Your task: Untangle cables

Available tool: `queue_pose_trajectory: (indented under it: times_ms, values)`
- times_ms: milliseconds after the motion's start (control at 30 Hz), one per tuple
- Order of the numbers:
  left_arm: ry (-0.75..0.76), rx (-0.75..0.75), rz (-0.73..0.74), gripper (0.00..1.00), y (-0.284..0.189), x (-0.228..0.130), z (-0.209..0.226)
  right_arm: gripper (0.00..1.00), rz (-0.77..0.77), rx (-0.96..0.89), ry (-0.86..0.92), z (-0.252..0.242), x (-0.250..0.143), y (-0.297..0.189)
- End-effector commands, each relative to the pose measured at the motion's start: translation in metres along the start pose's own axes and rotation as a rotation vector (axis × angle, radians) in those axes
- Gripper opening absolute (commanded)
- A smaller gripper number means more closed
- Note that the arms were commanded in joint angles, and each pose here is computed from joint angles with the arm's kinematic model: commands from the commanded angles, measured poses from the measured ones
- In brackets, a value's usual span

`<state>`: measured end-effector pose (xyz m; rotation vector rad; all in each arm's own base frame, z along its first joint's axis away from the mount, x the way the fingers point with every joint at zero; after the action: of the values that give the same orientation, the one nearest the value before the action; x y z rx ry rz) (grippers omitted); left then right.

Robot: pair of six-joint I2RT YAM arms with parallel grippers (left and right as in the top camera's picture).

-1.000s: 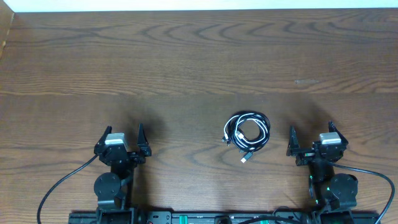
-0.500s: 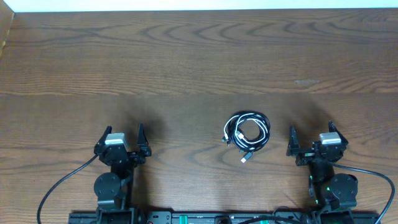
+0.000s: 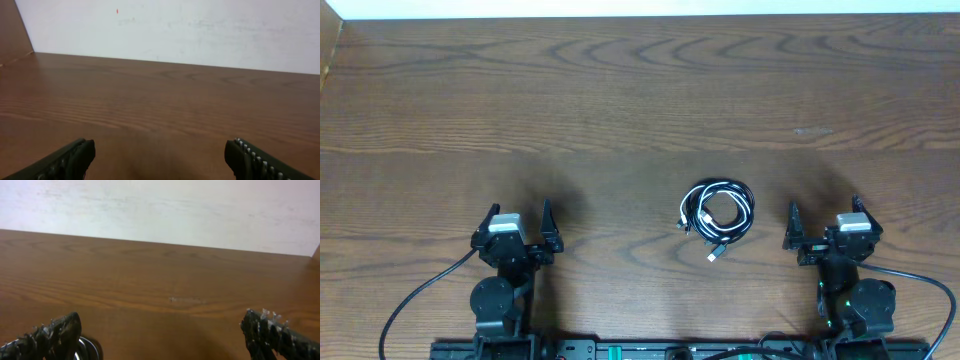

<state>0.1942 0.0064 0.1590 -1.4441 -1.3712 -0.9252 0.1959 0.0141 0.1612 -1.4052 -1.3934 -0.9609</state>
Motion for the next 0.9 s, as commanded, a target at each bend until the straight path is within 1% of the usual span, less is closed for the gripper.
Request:
queue_pose_trajectory:
  times_ms: [0,200,333,433,633,800,867]
  values:
    - [-0.010,0.006,0.018,0.89,-0.001,0.006,-0.001,0.99,0.007,-0.025,-0.012,-0.006,0.010,-0.002]
    - [-0.021,0.034,0.102,0.89,0.000,0.018,-0.005,0.99,0.081,-0.002,-0.018,-0.009,0.021,0.000]
    - [-0.063,0.061,0.174,0.89,0.005,0.031,-0.010,0.99,0.156,0.022,-0.019,-0.012,0.034,0.007]
    - [-0.068,0.082,0.235,0.89,0.010,0.042,-0.013,0.99,0.217,0.051,-0.023,-0.013,0.044,0.015]
    - [-0.069,0.146,0.413,0.89,0.015,0.059,-0.019,0.99,0.345,0.107,-0.027,-0.016,0.065,0.036]
    - [-0.117,0.212,0.577,0.89,0.015,0.064,-0.021,0.99,0.440,0.187,-0.022,-0.012,0.076,0.051]
    - [-0.163,0.236,0.634,0.89,0.013,0.066,-0.024,0.99,0.471,0.218,-0.018,-0.010,0.079,0.055]
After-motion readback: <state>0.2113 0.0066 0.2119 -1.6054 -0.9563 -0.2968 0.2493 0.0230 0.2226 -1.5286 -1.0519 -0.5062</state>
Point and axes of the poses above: each gripper's point midway between its finger pads, its own y axis out along the fingers, its own z axis along the line the jaws close on, x = y × z, the point moved 5 cm from there along -y, back along the fingers, and after that the axes turned 14 degrees about -y, right-handed, at the moved point
